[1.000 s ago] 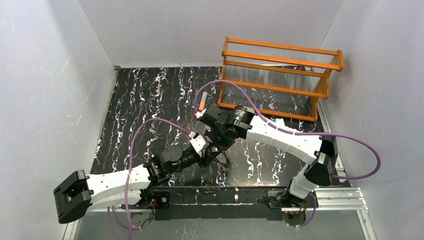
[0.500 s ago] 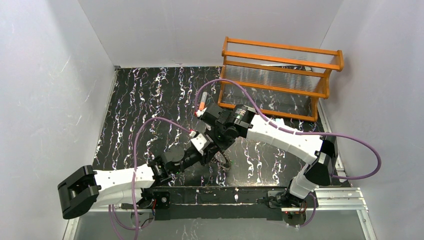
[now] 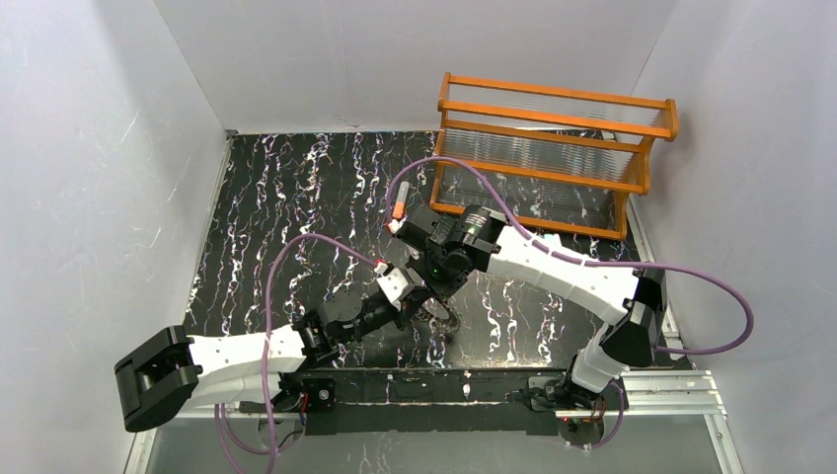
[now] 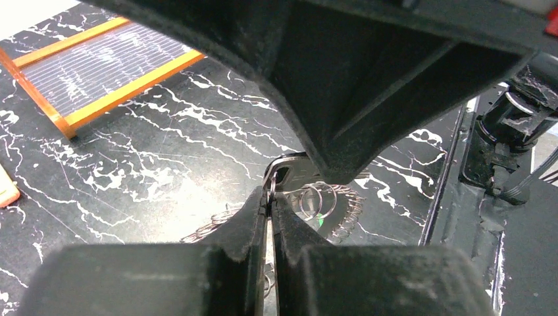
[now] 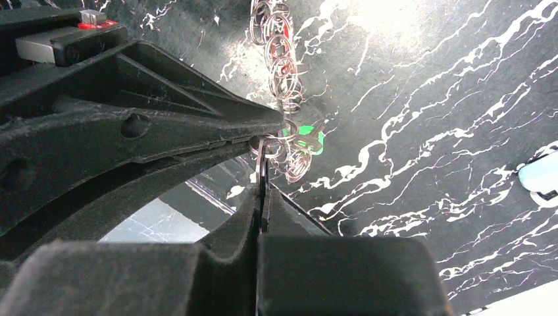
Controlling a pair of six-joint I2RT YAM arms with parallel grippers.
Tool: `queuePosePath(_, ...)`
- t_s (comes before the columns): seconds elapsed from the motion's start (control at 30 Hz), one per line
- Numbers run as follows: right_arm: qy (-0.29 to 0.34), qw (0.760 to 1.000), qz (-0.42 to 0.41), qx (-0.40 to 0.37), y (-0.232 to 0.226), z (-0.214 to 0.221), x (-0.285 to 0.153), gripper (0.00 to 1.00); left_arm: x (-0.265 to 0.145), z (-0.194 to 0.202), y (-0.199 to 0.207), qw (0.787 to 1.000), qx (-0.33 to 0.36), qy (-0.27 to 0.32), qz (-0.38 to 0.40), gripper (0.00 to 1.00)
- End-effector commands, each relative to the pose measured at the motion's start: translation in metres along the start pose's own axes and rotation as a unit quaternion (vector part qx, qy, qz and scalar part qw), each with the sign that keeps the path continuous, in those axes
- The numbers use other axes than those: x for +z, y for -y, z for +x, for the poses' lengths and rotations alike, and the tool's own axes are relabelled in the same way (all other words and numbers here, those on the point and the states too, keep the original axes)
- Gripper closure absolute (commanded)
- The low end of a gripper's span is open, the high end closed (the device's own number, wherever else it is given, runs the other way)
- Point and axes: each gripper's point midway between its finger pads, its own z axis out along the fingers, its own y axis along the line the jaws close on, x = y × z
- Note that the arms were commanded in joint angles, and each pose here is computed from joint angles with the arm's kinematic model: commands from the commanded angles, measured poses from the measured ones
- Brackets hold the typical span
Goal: Remove the keys from the keyring
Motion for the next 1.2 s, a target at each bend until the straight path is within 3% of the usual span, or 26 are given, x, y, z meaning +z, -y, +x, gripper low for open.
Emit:
queuePosePath(0.0, 0.028, 1.0, -0.001, 0.005, 0.005, -0.011, -0.023, 0.99, -0.004, -0.003, 0.007, 0.999, 0.026, 0.009, 0.023, 1.0)
queuePosePath(0.4, 0.009, 1.0, 0.002, 0.004, 0.02, -0.006, -0.024, 0.99, -0.01, 0.01, 0.03, 0.993, 0.077, -0.034, 0.085, 1.0)
queuePosePath(0.9, 0.0, 0.999, -0.03, 0.015, 0.033, -0.001, -0.02, 0.99, -0.016, 0.018, 0.026, 0.995, 0.058, -0.049, 0.068, 1.0)
queuePosePath(1.17, -0.007, 0.999, -0.043, 0.01, 0.033, 0.005, -0.013, 0.99, -0.02, 0.015, 0.036, 0.992, 0.073, -0.036, 0.1, 1.0)
